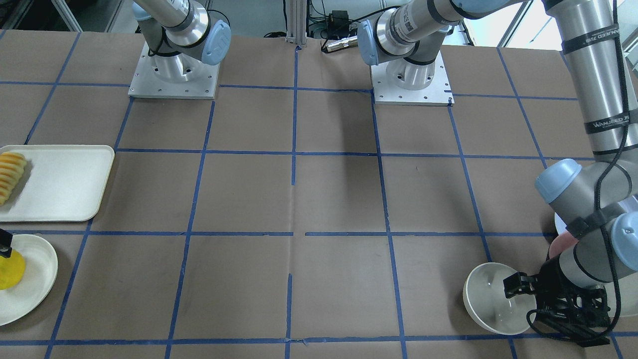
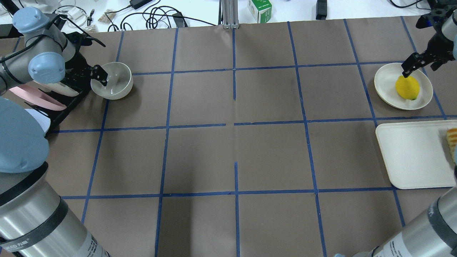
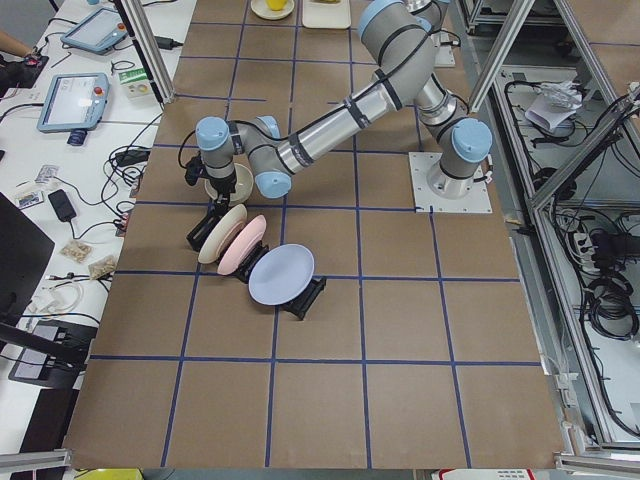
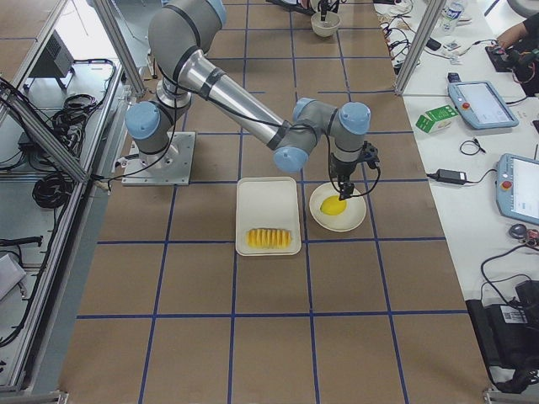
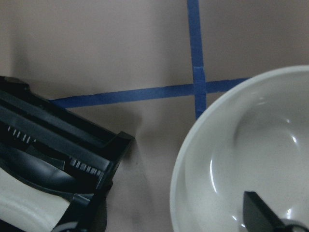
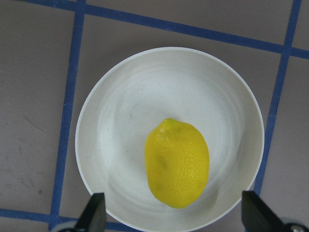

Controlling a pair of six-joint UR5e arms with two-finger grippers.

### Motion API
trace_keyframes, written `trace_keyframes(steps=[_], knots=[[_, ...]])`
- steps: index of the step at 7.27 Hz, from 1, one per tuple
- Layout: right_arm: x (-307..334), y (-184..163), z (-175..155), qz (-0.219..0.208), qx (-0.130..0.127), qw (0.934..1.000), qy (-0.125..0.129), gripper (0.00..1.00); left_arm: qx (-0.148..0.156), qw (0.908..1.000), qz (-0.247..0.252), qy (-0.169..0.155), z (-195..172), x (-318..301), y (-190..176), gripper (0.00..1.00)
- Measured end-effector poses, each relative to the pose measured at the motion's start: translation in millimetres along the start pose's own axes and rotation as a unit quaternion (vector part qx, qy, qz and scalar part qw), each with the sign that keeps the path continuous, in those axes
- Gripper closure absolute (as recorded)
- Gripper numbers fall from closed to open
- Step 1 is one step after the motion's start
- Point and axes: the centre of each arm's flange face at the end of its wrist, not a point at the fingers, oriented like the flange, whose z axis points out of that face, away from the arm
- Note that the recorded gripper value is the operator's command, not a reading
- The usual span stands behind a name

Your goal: Place bowl and put lemon in it

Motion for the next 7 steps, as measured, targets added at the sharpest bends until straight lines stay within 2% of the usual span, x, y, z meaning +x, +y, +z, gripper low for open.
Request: trace_keyframes(steps=[1,2,4,6,7], knots=[[7.0,1.0,13.4,-0.005,-0.002,1.0,-0.003,0.0,-0.004,1.0,-0.001,0.002,3.9,1.5,1.7,0.22],[11.9,2.1,27.2,-0.007,-0.005,0.9999,-0.008,0.0,-0.007,1.0,-0.001,0.004,7.0,2.4,3.0,0.38],[22.2,8.2,51.2,-0.002,-0.016,0.9997,-0.019,0.0,-0.01,0.9999,0.001,0.003,7.9,4.0,3.7,0.78],[26.3,9.0,66.6,0.002,-0.022,0.9994,-0.027,0.0,-0.01,0.9999,0.002,0.005,6.3,6.4,3.0,0.92],[27.0,8.0,70.8,0.004,-0.023,0.9993,-0.03,0.11,-0.007,0.9999,0.001,0.008,4.6,7.2,1.2,0.95]])
